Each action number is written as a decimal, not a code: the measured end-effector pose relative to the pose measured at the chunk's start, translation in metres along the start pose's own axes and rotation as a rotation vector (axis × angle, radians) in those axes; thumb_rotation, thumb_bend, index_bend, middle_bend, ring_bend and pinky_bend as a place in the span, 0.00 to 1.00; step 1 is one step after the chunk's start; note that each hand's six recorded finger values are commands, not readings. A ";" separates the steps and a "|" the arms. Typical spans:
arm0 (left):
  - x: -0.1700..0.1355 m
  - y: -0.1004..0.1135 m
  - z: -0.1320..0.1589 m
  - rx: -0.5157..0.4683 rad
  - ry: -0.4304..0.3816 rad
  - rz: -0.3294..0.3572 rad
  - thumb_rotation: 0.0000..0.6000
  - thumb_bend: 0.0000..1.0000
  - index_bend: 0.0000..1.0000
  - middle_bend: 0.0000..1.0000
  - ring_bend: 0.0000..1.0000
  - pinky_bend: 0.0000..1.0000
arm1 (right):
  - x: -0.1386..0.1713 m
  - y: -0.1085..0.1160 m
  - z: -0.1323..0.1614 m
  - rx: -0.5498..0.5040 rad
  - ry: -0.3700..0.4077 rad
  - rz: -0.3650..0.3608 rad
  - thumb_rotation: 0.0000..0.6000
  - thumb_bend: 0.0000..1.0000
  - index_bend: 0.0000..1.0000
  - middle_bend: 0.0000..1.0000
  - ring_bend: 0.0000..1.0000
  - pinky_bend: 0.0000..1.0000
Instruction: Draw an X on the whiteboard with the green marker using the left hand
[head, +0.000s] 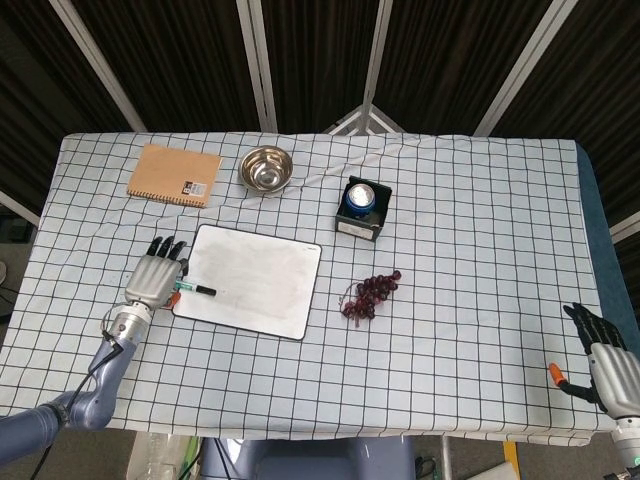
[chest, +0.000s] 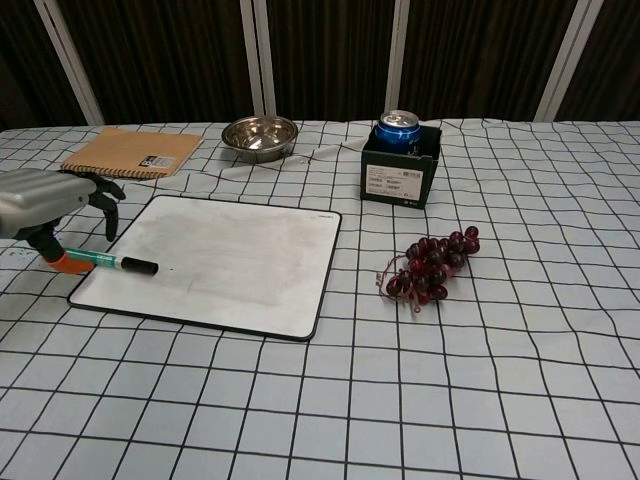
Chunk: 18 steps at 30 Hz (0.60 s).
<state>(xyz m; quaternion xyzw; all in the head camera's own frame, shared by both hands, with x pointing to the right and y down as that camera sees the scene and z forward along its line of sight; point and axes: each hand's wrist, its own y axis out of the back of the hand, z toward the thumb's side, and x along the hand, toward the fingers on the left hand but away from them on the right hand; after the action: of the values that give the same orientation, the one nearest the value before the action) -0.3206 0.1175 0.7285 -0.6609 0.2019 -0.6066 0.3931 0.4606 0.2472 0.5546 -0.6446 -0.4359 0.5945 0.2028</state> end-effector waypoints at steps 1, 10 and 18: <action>0.002 -0.001 0.002 0.002 -0.001 -0.003 1.00 0.42 0.43 0.10 0.00 0.00 | 0.000 0.000 0.000 -0.002 0.000 0.000 1.00 0.35 0.00 0.00 0.00 0.00; 0.010 -0.009 0.016 0.007 -0.010 -0.027 1.00 0.51 0.51 0.12 0.00 0.00 | 0.001 0.002 -0.002 -0.010 -0.004 -0.002 1.00 0.35 0.00 0.00 0.00 0.00; 0.011 -0.006 0.018 -0.016 -0.003 -0.014 1.00 0.58 0.67 0.19 0.00 0.01 | 0.002 0.002 -0.003 -0.013 -0.009 -0.006 1.00 0.35 0.00 0.00 0.00 0.00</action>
<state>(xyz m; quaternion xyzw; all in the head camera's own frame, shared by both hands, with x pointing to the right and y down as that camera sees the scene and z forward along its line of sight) -0.3026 0.1179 0.7417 -0.6663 0.2013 -0.6068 0.3838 0.4638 0.2481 0.5523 -0.6419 -0.4425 0.5941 0.1981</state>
